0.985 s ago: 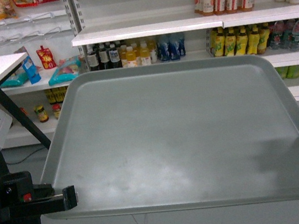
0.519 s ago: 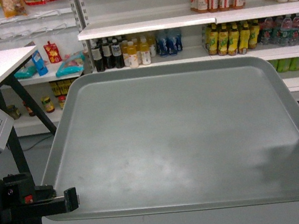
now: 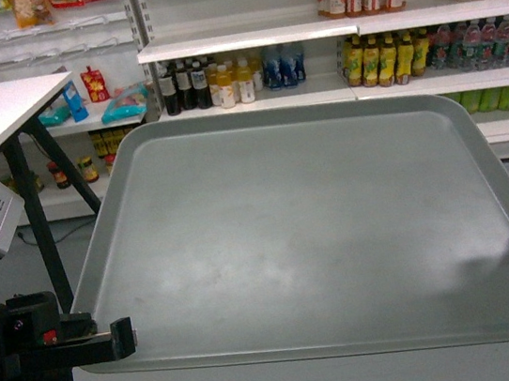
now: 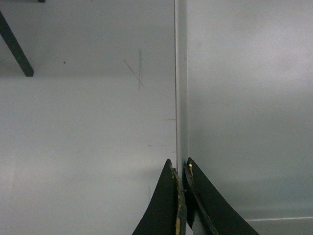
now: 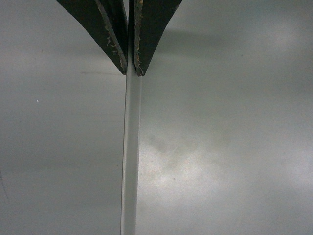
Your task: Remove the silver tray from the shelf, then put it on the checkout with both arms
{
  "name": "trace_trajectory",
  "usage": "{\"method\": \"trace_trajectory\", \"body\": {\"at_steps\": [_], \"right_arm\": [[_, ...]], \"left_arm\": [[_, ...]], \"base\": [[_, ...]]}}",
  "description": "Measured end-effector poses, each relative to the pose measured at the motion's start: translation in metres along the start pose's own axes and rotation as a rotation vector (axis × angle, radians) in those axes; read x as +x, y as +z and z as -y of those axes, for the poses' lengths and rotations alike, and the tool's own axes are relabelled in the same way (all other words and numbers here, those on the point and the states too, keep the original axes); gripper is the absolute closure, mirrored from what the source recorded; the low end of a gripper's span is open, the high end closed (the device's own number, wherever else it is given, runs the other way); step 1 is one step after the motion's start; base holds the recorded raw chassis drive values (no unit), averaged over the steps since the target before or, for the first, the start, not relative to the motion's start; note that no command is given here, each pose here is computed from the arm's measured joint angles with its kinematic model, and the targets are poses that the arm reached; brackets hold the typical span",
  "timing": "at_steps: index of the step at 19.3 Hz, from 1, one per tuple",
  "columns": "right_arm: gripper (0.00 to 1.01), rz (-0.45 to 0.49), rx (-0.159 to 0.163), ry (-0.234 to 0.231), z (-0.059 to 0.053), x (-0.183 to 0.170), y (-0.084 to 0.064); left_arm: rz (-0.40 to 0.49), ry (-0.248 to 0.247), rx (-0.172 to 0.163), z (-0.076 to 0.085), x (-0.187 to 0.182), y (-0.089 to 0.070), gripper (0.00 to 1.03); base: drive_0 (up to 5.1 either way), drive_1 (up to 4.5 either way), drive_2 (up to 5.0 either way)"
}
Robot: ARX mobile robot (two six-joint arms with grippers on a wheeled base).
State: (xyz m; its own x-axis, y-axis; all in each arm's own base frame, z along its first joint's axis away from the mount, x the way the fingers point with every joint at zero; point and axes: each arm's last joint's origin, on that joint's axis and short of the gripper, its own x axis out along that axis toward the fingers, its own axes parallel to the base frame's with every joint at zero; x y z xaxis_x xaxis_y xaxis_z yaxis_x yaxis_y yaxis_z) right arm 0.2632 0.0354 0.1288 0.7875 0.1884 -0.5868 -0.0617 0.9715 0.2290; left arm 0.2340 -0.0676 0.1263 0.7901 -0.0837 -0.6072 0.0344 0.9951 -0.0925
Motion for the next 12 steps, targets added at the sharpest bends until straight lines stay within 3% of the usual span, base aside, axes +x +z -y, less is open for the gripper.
{"method": "trace_trajectory", "body": {"at_steps": [12], "right_arm": [[0.99, -0.003, 0.000, 0.000, -0.0001, 0.0001, -0.0004]], "left_arm": [[-0.008, 0.003, 0.001, -0.0006, 0.0004, -0.0008, 1.00]], "base": [[-4.8, 2.55, 2.6]]}}
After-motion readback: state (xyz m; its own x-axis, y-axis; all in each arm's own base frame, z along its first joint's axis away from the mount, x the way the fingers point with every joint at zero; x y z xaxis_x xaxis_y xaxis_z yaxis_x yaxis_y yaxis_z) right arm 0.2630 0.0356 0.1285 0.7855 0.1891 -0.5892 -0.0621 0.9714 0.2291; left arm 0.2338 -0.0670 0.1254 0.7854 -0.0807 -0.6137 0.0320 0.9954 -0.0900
